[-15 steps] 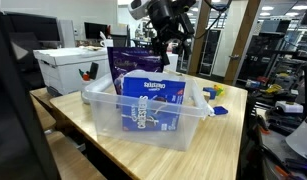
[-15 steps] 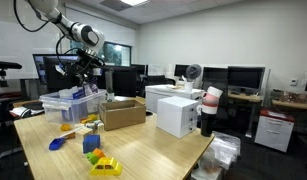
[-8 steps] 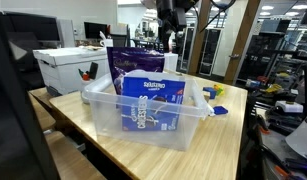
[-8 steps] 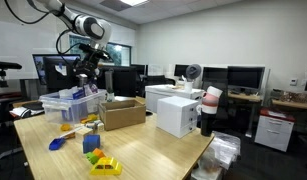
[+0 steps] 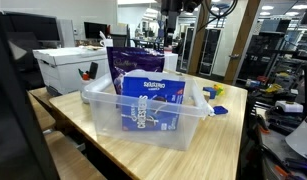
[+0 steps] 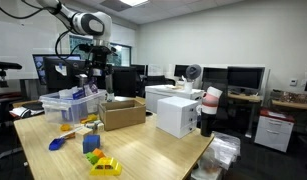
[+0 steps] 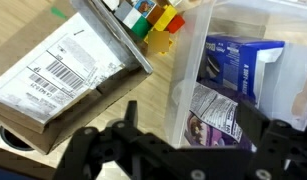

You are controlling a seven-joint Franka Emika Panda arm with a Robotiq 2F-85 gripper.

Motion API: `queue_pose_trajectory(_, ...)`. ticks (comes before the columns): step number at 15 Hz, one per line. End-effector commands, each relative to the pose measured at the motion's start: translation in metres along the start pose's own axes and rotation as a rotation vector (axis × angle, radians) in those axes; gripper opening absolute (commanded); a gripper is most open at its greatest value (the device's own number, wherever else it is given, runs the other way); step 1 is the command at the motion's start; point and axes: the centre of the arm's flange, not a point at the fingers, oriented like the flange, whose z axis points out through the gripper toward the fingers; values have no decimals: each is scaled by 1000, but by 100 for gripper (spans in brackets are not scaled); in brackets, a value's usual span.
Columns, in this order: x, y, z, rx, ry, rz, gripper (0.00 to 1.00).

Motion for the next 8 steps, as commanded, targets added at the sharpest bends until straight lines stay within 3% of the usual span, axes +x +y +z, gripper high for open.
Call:
queue_pose_trajectory(1, -21, 2, -5, -98, 44, 148, 100)
queue_pose_trajectory(8, -47, 28, -32, -301, 83, 437, 100)
